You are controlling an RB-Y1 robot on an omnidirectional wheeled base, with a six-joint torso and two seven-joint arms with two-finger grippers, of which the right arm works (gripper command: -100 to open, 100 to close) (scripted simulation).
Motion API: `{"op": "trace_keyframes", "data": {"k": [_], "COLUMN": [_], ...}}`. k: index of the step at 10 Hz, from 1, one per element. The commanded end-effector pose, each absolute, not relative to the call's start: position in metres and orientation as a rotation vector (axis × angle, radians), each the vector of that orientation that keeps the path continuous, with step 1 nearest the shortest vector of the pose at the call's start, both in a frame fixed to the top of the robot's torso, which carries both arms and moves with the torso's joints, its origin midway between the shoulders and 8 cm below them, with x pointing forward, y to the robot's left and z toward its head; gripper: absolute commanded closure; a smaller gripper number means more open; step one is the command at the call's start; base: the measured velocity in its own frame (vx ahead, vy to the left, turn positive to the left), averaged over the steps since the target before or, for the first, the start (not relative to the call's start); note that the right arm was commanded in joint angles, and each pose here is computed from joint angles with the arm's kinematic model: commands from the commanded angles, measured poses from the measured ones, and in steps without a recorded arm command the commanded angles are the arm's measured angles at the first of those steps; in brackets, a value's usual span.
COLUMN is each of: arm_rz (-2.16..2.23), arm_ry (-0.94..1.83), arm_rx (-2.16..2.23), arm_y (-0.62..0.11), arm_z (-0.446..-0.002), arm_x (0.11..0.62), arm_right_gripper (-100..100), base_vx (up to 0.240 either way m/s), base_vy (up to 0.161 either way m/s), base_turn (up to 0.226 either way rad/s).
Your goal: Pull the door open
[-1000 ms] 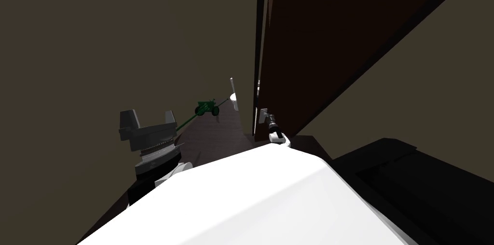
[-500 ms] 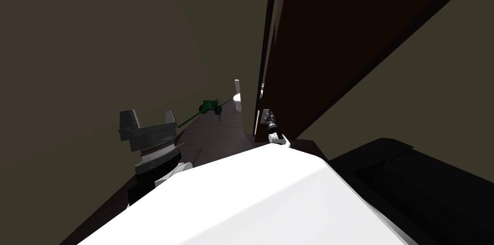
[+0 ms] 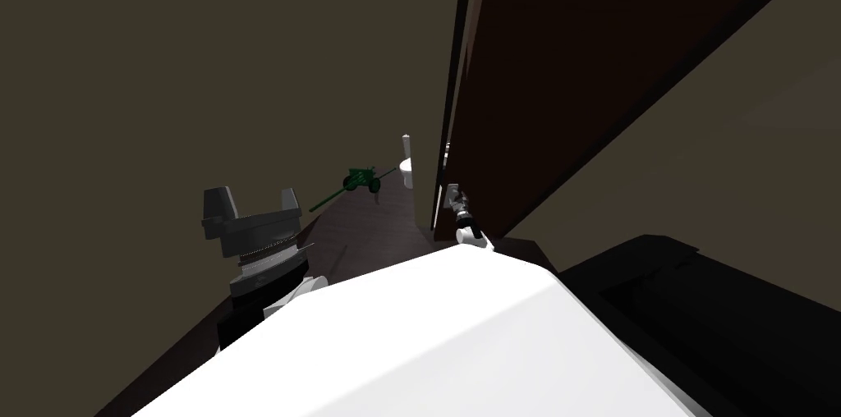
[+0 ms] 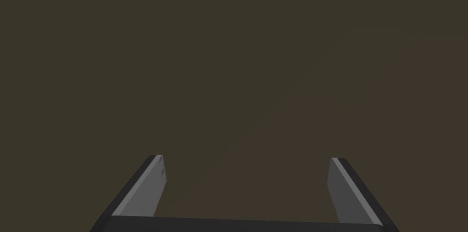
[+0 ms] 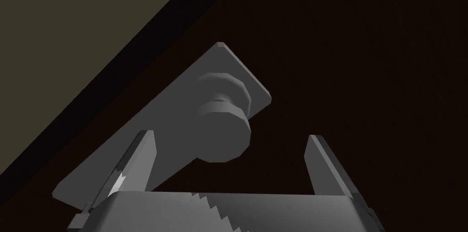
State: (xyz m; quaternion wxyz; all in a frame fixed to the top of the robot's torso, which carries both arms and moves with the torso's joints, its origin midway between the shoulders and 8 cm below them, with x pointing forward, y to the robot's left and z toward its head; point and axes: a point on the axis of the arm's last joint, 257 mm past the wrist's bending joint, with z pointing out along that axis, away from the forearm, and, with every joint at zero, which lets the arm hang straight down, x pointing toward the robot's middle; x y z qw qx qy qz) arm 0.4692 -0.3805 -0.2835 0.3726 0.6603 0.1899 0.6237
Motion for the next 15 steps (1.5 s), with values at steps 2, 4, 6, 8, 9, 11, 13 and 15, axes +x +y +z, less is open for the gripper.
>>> {"op": "trace_keyframes", "data": {"k": [2,4,6,8,9,11,13,15], "arm_rz": [1.657,1.739,1.790,1.835,1.873,1.913,1.974,2.022], "arm_ry": [0.407,0.285,0.205,0.130,0.062,-0.012,-0.137,-0.244], "arm_rx": [1.741,1.810,1.850,1.886,1.917,1.947,1.994,2.030], "arm_y": [-0.379,-0.376,-0.375,-0.373,-0.372,-0.370,-0.367,-0.365], "arm_z": [-0.284,-0.286,-0.287,-0.288,-0.289,-0.291,-0.293,-0.295], "arm_x": [0.467,0.463,0.462,0.460,0.458,0.456,0.453,0.451], "arm_right_gripper": [-100,-100,-100,-100,-100,-100,-100,-100], "base_vx": [-0.050,-0.069,-0.062,-0.076,-0.051,-0.060,-0.072,-0.086], "base_vy": [-0.027,-0.024,-0.027,-0.029,-0.033,-0.028,-0.031,-0.024], "base_turn": [0.050,0.088,0.041,0.079,0.058,0.060,0.054,0.076]}}
